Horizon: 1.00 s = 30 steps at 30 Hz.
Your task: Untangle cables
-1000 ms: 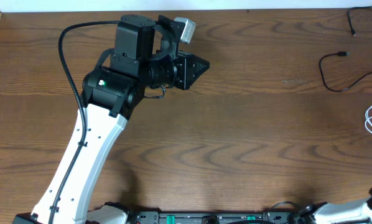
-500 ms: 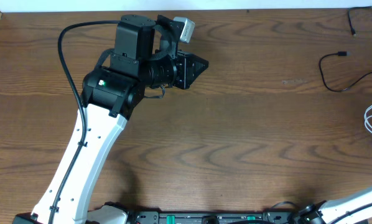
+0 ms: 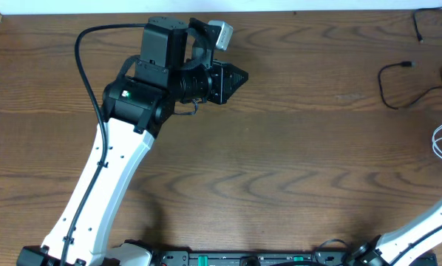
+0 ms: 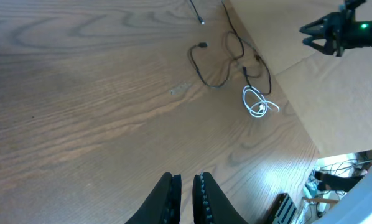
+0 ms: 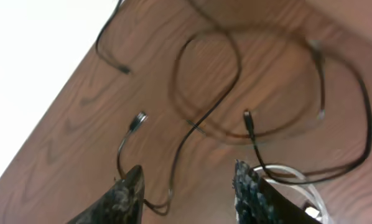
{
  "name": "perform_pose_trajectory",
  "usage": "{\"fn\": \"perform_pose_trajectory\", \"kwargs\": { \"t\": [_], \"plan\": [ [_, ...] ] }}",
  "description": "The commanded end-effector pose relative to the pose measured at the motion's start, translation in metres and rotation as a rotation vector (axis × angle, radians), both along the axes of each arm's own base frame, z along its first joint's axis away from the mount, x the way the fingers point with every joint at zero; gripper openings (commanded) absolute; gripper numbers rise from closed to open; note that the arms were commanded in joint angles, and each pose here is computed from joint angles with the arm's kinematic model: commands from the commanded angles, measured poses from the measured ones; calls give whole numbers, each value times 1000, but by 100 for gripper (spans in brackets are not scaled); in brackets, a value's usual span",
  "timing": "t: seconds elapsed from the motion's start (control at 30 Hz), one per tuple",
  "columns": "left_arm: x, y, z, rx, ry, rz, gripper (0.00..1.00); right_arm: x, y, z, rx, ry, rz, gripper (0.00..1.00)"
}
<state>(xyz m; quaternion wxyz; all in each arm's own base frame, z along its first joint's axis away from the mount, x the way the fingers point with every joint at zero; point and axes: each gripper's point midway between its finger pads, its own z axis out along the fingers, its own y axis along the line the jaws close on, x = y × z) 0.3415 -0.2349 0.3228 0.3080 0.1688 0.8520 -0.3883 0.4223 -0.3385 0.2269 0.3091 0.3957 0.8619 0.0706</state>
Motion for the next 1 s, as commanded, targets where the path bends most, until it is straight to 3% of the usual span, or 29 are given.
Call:
{"fn": "perform_pose_trajectory", "kwargs": {
  "t": [0.0,0.13,0.23,0.3,0.33,0.57,0.8,0.97],
  "plan": [
    [3,1,-4,10,5,7,13,8,18,5,-14,10,56,49],
    [3,1,-4,10,5,8,15,12,51,10,29,10,152,69],
    [9,6,-7,39,-6,46,34,12,80,23,53,1,223,73],
    [13,10,-9,60,-13,74,59,11,100,34,50,0,264,74],
    [15,12,-10,69,-17,86,65,10,113,41,43,0,293,75],
    [36,40,-20,197,-60,252,90,3,210,85,-132,27,571,81],
    [34,46,-26,226,-40,270,93,-22,260,120,-328,77,628,96],
    [35,46,-26,226,-40,270,94,-51,291,151,-381,30,675,99]
  ]
}}
